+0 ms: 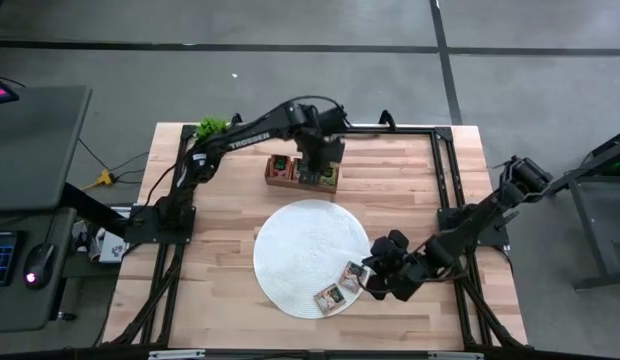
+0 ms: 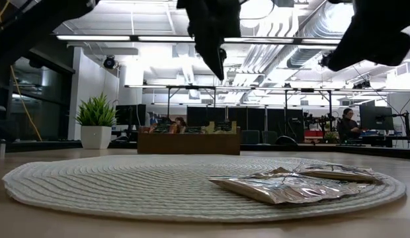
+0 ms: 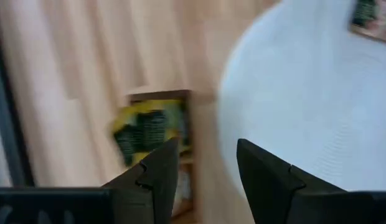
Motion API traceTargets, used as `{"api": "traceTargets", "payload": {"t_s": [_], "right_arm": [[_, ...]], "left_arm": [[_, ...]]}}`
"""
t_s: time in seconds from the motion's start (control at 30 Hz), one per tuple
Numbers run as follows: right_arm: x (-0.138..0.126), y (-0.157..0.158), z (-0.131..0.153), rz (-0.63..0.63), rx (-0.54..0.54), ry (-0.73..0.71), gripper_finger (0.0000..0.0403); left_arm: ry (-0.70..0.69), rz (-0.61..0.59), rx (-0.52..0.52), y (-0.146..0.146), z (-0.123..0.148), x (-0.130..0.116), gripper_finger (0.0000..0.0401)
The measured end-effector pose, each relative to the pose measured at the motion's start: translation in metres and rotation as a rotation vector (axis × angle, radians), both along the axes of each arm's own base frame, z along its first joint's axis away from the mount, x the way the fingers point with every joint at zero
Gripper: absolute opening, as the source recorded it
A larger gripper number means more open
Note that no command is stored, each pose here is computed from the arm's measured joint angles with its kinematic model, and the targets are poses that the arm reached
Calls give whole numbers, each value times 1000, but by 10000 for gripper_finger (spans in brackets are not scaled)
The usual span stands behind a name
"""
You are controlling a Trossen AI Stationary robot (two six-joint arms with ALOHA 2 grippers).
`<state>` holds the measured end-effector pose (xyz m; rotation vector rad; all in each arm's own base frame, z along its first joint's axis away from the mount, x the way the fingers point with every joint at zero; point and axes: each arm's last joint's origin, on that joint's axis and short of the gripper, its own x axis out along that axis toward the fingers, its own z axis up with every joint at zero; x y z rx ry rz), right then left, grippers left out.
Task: Pick & Place Tea
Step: Put the brown tea bag into the middle section of the wooden organizer
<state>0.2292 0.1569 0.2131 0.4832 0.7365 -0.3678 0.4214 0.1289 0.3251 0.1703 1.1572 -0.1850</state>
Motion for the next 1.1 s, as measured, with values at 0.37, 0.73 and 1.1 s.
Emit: {"api": "traceTargets", "payload": {"t_s": [0.37, 0.73, 1.1], "right_arm": [[-6, 21, -17, 12, 2, 22, 0], [-10, 40, -29, 91, 27, 50, 0], [-2, 32, -31, 77, 138, 122, 0]], "left_arm": [[-73, -102, -13, -101, 11, 20, 159], [-37, -44, -39, -174, -17, 33, 159], [100, 94, -194, -251, -82, 24, 147]]}}
